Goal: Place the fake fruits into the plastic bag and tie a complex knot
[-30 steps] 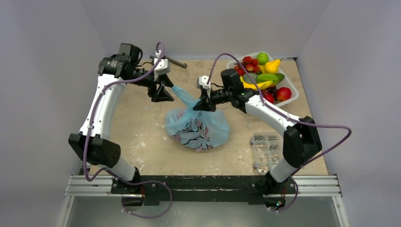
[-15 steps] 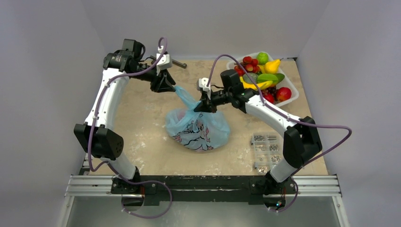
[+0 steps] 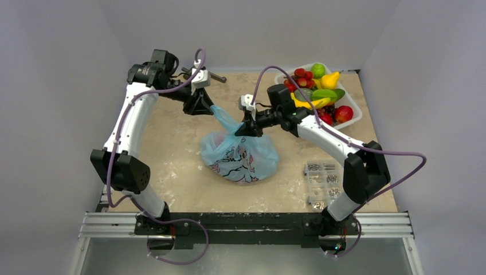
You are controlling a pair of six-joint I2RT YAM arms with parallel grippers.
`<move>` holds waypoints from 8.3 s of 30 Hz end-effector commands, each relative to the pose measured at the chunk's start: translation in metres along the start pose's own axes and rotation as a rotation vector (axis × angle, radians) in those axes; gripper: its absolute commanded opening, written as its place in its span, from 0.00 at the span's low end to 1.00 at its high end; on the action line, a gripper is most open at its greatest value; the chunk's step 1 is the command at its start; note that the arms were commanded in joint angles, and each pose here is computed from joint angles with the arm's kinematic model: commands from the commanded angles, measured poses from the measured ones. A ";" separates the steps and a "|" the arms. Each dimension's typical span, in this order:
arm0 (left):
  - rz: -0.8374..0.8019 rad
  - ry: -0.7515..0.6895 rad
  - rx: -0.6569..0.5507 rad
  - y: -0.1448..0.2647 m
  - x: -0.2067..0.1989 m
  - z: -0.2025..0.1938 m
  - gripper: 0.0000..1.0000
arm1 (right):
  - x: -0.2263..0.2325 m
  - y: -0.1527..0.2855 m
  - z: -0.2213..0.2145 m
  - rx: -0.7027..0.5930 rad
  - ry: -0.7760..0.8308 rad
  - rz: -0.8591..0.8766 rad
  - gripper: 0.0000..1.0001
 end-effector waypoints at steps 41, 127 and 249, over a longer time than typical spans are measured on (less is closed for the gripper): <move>0.486 0.615 -0.116 -0.147 -0.018 -0.098 0.00 | 0.008 0.014 0.021 -0.113 -0.551 -0.321 0.00; -0.230 0.923 -0.166 -0.177 -0.029 -0.098 0.00 | -0.024 0.006 -0.021 -0.117 -0.748 -0.065 0.21; 0.207 0.283 0.083 -0.040 -0.048 -0.077 0.67 | 0.006 0.018 -0.023 -0.020 -0.592 -0.066 0.00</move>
Point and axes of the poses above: each gripper's point midway between its finger pads, its own y axis back along the fingers, its own x axis along the line the jaws close on, z = x × y, the point moved 9 cm from there along y, back along the fingers, and after that the axes turned 8 degrees about y, right-handed, at the moved point
